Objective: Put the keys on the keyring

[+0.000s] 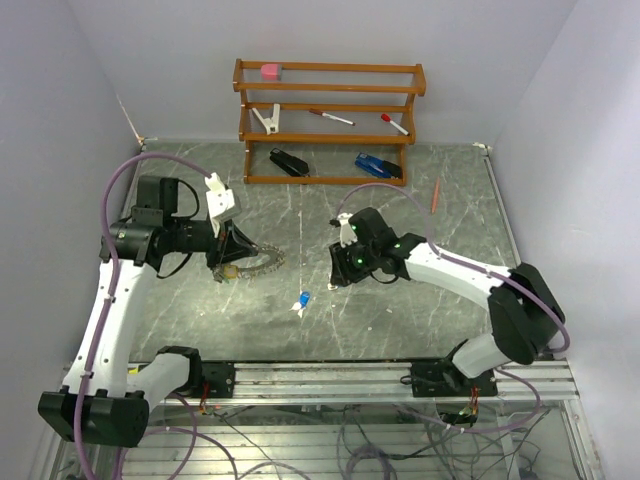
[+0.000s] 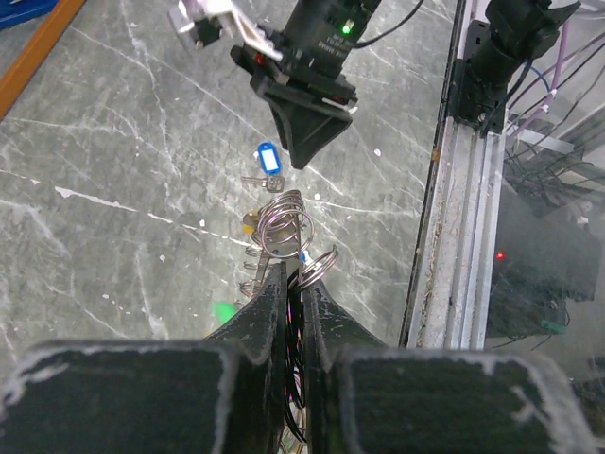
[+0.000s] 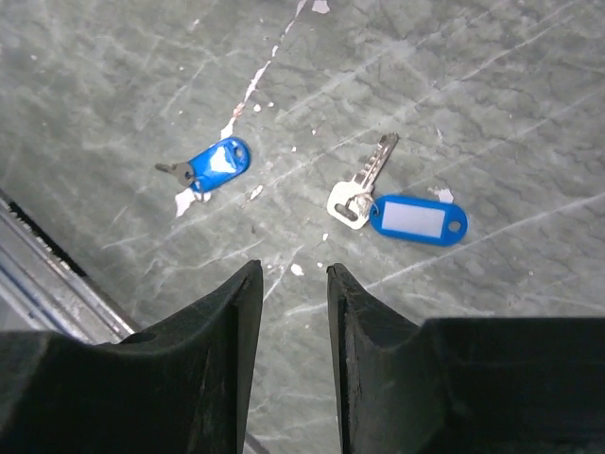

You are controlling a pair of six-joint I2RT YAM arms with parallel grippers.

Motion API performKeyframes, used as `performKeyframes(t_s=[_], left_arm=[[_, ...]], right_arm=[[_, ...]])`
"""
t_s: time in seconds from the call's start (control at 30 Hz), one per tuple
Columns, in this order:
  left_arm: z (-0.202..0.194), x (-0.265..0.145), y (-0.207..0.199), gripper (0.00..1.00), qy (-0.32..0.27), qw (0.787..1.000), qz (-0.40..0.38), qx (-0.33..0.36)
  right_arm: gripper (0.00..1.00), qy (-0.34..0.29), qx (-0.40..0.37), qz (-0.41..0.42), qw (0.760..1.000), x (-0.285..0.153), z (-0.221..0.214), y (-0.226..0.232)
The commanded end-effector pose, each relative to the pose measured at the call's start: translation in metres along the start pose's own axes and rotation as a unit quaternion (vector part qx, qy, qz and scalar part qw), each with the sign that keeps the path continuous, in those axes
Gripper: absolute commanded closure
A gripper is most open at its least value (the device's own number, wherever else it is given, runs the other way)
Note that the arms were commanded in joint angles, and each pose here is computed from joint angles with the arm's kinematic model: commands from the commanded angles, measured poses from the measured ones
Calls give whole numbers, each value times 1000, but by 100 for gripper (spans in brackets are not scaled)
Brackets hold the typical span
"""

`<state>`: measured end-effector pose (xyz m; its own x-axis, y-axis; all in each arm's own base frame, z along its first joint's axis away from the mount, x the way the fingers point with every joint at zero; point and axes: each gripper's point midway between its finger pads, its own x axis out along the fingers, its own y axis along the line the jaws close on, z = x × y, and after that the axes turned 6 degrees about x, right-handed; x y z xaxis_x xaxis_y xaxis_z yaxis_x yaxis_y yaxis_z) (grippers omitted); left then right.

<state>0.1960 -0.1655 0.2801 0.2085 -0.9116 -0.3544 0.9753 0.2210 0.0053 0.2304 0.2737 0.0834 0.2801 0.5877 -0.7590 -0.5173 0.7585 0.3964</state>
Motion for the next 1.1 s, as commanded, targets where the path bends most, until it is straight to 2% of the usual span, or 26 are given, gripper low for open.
performKeyframes(t_s=[0.0, 0.3, 0.57, 0.77, 1.07], left_arm=[[12, -2, 4, 93, -17, 1000, 17, 20], [12, -7, 7, 93, -10, 999, 29, 17], [10, -8, 6, 93, -6, 999, 28, 17], [11, -9, 7, 93, -9, 999, 33, 19], [10, -11, 6, 93, -4, 999, 32, 23]], right_arm=[[67, -13, -29, 6, 999, 21, 7, 8], [66, 26, -88, 46, 995, 52, -5, 62], [68, 30, -76, 44, 996, 62, -8, 62], [69, 72, -52, 43, 995, 78, -27, 61], [69, 91, -40, 38, 994, 89, -37, 60]])
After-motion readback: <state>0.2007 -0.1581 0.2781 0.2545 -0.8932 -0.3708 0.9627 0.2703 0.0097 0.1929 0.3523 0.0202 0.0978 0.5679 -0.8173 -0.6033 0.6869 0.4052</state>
